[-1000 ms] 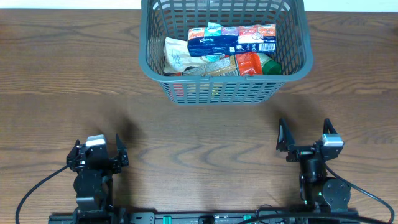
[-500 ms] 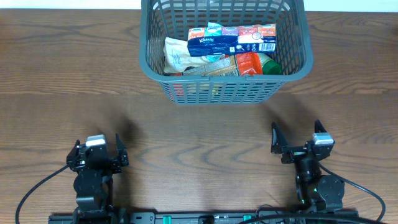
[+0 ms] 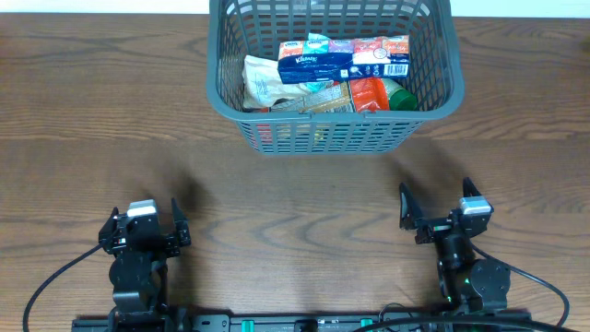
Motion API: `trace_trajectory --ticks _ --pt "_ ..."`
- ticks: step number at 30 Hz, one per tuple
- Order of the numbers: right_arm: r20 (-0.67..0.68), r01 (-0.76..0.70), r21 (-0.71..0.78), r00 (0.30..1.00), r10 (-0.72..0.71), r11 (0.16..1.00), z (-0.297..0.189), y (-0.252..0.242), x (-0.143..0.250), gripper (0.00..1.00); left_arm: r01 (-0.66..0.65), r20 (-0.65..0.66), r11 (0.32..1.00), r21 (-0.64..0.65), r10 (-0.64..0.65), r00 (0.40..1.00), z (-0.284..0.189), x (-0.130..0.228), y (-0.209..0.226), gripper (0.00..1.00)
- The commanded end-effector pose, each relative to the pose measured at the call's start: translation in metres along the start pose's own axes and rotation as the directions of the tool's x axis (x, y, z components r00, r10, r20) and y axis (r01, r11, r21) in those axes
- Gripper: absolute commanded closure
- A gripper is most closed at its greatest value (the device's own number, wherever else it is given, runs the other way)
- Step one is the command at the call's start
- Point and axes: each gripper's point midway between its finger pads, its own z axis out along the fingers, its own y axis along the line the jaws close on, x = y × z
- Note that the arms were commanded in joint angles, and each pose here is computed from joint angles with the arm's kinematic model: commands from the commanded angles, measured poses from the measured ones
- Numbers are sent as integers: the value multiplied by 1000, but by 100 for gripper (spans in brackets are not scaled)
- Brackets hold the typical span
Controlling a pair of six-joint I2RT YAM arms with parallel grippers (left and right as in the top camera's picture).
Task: Pack container
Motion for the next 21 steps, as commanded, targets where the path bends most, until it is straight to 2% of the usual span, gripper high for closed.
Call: trace_trajectory --ticks 1,5,15,21 --pt "-20 14 -34 1000 -14 999 2 5 13 1 -22 -17 1000 1 22 1000 3 9 -1 2" --pt "-31 14 -39 999 -15 999 3 6 19 1 -22 -17 1000 1 22 1000 3 9 -1 2" --pt "-27 118 -39 993 -119 992 3 5 19 1 -22 -17 1000 1 22 1000 3 9 -1 2" --pt "-28 117 -39 993 -118 992 3 5 19 1 -22 -17 1000 1 22 1000 3 9 -1 2"
